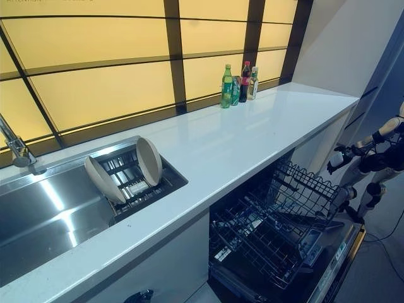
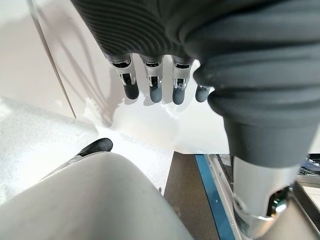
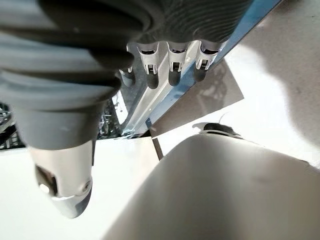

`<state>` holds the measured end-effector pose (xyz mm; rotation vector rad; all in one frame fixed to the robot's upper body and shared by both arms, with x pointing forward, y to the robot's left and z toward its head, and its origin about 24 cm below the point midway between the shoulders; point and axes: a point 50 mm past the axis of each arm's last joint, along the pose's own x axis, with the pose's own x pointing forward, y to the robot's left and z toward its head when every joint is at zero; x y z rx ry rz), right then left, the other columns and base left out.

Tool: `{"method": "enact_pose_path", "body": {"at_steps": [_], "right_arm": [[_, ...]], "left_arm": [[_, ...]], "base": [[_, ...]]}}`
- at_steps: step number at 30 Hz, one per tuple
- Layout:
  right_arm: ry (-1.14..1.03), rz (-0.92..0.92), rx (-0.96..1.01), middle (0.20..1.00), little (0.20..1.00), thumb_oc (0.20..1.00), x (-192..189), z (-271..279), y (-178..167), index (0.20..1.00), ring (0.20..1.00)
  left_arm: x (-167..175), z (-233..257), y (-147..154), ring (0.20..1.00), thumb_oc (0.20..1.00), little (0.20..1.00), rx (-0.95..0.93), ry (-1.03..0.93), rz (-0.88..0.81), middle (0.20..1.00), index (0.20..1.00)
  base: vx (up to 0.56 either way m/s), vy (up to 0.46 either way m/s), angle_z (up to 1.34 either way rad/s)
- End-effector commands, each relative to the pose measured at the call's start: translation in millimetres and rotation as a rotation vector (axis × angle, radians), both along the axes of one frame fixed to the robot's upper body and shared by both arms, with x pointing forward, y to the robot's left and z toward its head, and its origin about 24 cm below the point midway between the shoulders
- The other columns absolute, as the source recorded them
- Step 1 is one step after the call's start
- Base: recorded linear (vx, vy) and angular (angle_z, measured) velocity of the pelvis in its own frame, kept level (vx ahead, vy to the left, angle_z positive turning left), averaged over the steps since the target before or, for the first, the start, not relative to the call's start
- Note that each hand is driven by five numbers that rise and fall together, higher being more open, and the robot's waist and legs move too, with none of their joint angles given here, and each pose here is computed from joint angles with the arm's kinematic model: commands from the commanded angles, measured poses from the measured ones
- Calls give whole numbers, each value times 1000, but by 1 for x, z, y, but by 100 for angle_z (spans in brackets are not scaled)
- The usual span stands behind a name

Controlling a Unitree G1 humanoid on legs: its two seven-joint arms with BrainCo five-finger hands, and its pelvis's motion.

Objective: Pick up plates and place into dishwasher.

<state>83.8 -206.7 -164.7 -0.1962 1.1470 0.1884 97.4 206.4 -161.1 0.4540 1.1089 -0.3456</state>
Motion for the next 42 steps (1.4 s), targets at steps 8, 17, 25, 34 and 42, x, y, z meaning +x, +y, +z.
{"method": "enact_pose_path", "body": {"at_steps": [8,17,25,34,42], "right_arm": [[-399,113,75,1000,1000,1000,77,32,23,1000,1000],[-531,104,217,1000,1000,1000,101,54,28,1000,1000],[-491,92,178,1000,1000,1000,104,51,26,1000,1000],[-424,91,197,1000,1000,1000,96,40,42,1000,1000],[-385,97,196,1000,1000,1000,78,34,50,1000,1000]], "left_arm": [[48,13,-37,1000,1000,1000,-120,-170,-73,1000,1000],[94,59,-68,1000,1000,1000,-580,-407,-116,1000,1000],[121,144,-121,1000,1000,1000,-1505,-342,-274,1000,1000],[129,264,-167,1000,1000,1000,-2370,-332,-404,1000,1000],[164,341,-73,1000,1000,1000,-1623,-1441,-110,1000,1000]], "base": [[0,0,0],[0,0,0],[0,0,0],[34,-41,1],[6,-2,3]]}}
